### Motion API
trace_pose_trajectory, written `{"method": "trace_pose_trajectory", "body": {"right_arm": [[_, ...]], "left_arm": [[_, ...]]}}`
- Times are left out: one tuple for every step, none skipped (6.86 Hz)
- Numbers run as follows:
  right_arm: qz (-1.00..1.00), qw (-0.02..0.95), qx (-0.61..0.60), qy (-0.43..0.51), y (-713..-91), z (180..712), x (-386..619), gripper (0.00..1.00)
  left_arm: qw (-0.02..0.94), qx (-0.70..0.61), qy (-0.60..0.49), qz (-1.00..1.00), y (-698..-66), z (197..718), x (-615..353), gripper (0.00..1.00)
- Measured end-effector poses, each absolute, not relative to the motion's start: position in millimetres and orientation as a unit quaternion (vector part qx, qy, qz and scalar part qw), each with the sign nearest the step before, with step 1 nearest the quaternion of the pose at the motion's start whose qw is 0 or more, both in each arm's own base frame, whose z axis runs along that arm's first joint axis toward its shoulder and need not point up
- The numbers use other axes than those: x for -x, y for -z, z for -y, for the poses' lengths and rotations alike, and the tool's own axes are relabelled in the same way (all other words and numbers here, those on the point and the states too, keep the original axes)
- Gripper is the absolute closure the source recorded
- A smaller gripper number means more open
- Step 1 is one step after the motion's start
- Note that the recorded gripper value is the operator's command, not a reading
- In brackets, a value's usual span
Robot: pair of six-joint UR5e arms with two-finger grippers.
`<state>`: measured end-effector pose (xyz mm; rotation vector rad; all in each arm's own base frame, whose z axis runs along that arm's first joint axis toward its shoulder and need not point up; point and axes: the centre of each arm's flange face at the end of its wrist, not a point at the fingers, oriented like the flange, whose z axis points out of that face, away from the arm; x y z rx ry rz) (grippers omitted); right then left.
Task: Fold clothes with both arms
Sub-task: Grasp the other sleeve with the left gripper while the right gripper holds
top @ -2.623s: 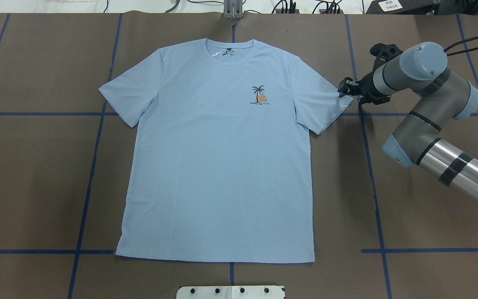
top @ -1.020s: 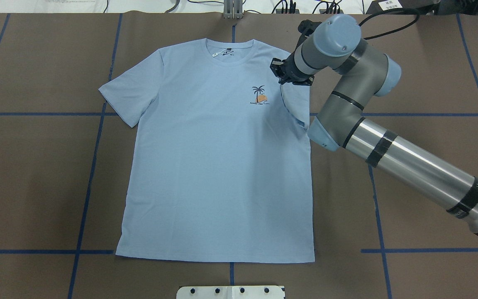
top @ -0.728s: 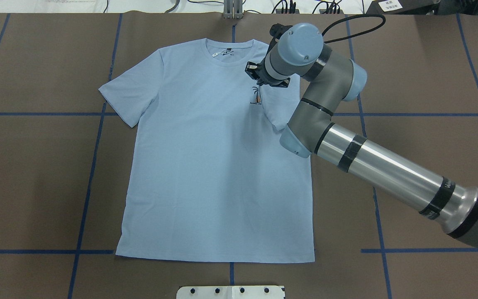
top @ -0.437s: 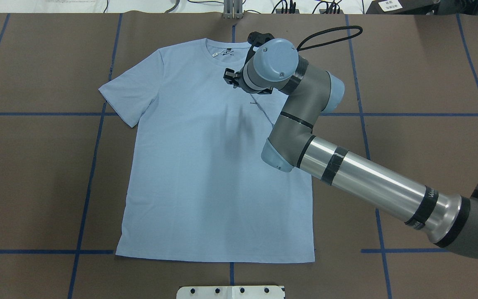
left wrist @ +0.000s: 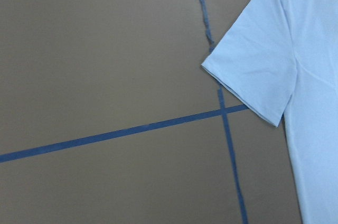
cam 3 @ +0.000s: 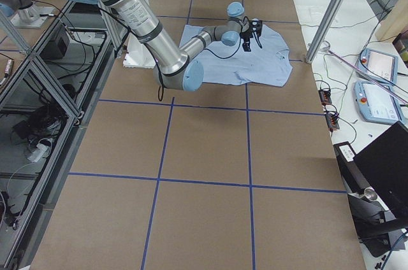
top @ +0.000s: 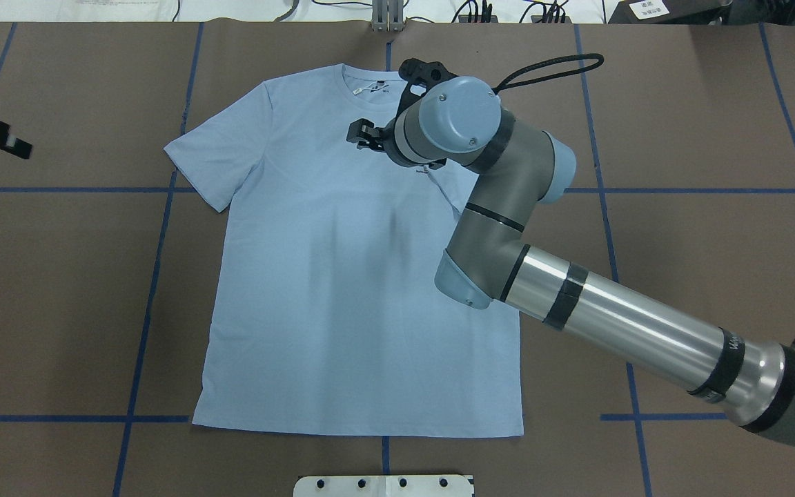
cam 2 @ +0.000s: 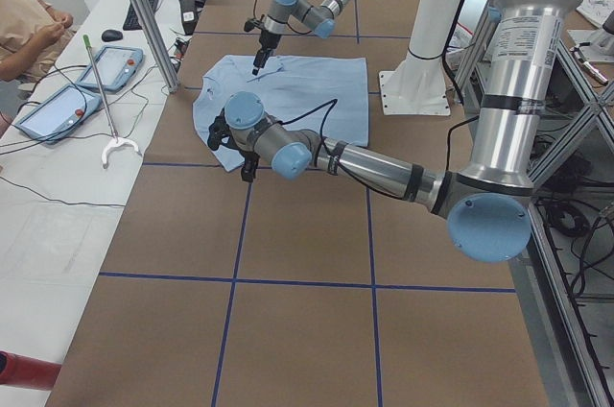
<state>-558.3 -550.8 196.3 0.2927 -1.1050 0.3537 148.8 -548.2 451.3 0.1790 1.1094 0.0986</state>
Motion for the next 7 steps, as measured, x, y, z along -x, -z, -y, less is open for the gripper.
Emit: {"method": "trace_pose_trajectory", "body": {"right_arm": [[0.529, 0.824, -0.13, -0.158, -209.4, 535.2, 539.0, 0.0], [0.534, 0.821, -0.126, -0.154, -222.7, 522.2, 519.6, 0.0], [0.536, 0.82, -0.125, -0.153, -235.8, 511.3, 502.9, 0.0], [0.539, 0.819, -0.126, -0.153, -243.3, 502.0, 489.1, 0.0], [0.54, 0.818, -0.127, -0.153, -247.6, 496.6, 481.2, 0.0], [0.539, 0.819, -0.128, -0.153, -251.5, 494.0, 478.4, 0.0], [0.538, 0.819, -0.128, -0.154, -253.6, 492.8, 478.3, 0.0]], "left_arm": [[0.848, -0.083, -0.044, -0.522, -441.0, 569.0, -196.3, 0.05], [0.852, -0.084, -0.037, -0.515, -438.9, 594.7, -236.0, 0.1], [0.855, -0.091, -0.026, -0.51, -447.4, 618.5, -275.7, 0.16], [0.857, -0.11, -0.01, -0.503, -463.5, 636.9, -314.7, 0.22], [0.86, -0.13, 0.008, -0.493, -478.4, 648.9, -339.5, 0.26], [0.863, -0.137, 0.016, -0.486, -488.7, 651.7, -353.5, 0.28], [0.865, -0.14, 0.021, -0.481, -495.0, 652.5, -359.2, 0.37]]}}
